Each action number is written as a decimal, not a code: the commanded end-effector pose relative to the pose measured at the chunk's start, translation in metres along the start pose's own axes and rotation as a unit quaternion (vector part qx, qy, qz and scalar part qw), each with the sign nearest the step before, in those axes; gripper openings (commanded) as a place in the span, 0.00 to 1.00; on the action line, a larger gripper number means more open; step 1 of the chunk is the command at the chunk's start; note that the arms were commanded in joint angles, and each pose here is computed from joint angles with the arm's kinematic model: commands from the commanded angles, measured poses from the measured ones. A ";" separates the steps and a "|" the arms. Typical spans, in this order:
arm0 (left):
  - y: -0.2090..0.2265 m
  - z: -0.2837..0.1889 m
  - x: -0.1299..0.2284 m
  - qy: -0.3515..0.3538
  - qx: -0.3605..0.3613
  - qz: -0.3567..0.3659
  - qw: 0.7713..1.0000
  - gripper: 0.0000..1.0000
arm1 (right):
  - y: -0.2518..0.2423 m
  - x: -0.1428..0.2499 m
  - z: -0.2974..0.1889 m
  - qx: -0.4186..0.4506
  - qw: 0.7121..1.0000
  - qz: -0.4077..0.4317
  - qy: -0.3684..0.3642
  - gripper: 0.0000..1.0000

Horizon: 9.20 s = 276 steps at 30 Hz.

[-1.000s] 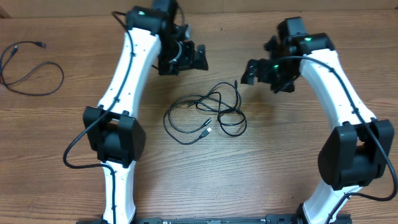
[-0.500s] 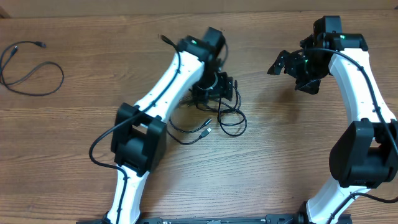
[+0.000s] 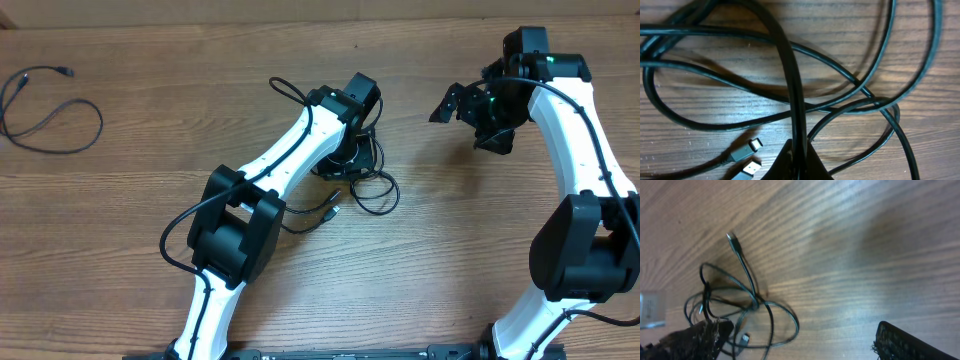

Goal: Untangle cables

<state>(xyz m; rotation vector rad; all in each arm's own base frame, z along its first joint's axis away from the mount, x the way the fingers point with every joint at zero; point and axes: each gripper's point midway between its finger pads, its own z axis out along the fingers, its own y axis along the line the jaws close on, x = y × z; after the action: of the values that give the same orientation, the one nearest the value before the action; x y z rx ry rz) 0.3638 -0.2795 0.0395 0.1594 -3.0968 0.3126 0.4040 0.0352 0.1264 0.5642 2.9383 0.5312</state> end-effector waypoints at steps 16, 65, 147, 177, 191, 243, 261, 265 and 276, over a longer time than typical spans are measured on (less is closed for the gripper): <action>-0.046 -0.226 -0.056 -0.246 0.129 0.133 0.951 0.04 | 0.105 0.057 -0.007 -0.156 0.982 0.019 0.103 1.00; 0.038 -0.440 -0.114 -0.503 0.164 0.029 0.848 0.08 | 0.146 0.096 0.057 -0.008 0.993 -0.119 0.019 0.23; 0.123 -0.237 0.076 -0.294 -0.136 -0.058 0.944 0.89 | 0.044 0.076 -0.129 0.056 0.977 -0.137 -0.152 1.00; 0.080 0.013 -0.008 -0.229 -0.149 0.009 0.962 0.72 | 0.065 0.043 -0.142 0.028 0.961 -0.148 -0.231 1.00; 0.077 0.008 -0.021 -0.260 -0.146 0.003 0.955 0.38 | 0.064 0.043 -0.137 0.032 0.963 -0.146 -0.223 1.00; 0.036 -0.291 -0.041 -0.120 0.436 -0.228 0.862 0.04 | 0.201 0.088 -0.030 -0.193 0.880 -0.412 -0.133 1.00; 0.007 -0.327 -0.024 -0.047 0.528 -0.183 0.828 0.04 | 0.237 0.058 -0.005 -0.183 0.843 -0.461 -0.209 0.28; 0.025 -0.337 -0.046 -0.110 0.529 -0.177 0.823 0.04 | 0.227 0.063 -0.001 -0.175 0.856 -0.450 -0.187 0.07; 0.087 -0.335 -0.084 -0.255 0.454 -0.144 0.842 0.04 | 0.198 0.073 -0.030 -0.159 0.877 -0.421 -0.166 0.04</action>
<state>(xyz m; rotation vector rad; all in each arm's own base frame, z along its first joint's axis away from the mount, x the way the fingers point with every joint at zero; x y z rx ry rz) 0.4397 -0.1288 0.3411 0.9494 -2.7708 1.9644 0.3990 0.2425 0.1888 -0.6567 2.4093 0.6951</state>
